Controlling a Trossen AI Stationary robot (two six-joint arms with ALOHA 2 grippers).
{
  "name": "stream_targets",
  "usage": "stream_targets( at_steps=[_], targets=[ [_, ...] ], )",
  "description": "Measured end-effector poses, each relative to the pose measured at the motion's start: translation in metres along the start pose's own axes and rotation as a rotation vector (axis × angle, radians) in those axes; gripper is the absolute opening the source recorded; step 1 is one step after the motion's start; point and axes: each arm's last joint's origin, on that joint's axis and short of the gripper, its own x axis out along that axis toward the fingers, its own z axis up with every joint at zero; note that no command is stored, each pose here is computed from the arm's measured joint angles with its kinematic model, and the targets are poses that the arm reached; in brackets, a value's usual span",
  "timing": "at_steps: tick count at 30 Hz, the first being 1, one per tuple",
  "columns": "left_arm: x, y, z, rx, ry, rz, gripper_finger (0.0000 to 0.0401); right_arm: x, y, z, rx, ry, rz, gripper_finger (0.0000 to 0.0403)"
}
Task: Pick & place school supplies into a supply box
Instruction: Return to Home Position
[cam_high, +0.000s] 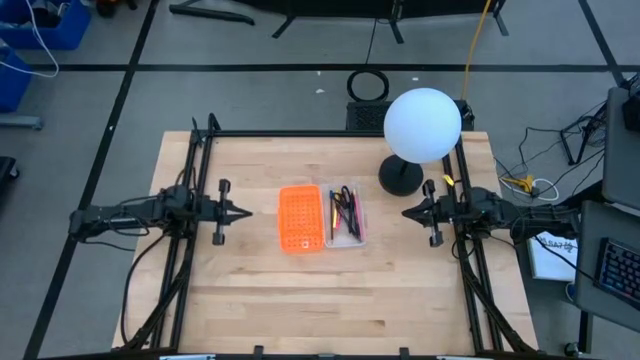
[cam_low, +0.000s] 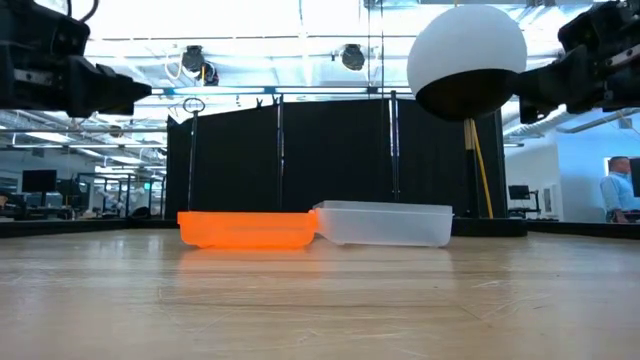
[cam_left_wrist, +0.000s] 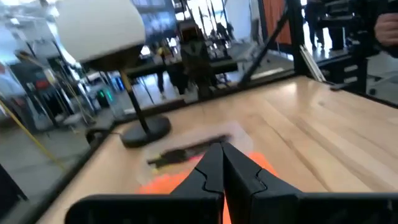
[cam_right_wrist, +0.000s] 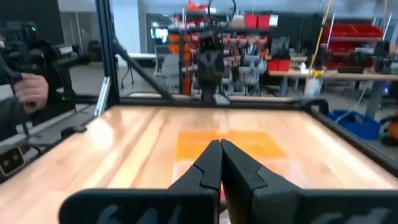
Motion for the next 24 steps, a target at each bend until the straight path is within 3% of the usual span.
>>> stream_targets(
  at_steps=[14,24],
  targets=[
    [0.0012,-0.0009,-0.0031,0.0,0.035,-0.014,0.0003,0.0,-0.0016,-0.0032,-0.004,0.034,-0.055,0.0],
    [0.0015,-0.0011,-0.0032,-0.067,0.036,-0.022,0.0014,0.0,-0.0016,-0.0025,-0.003,0.027,-0.054,0.0]
  ],
)
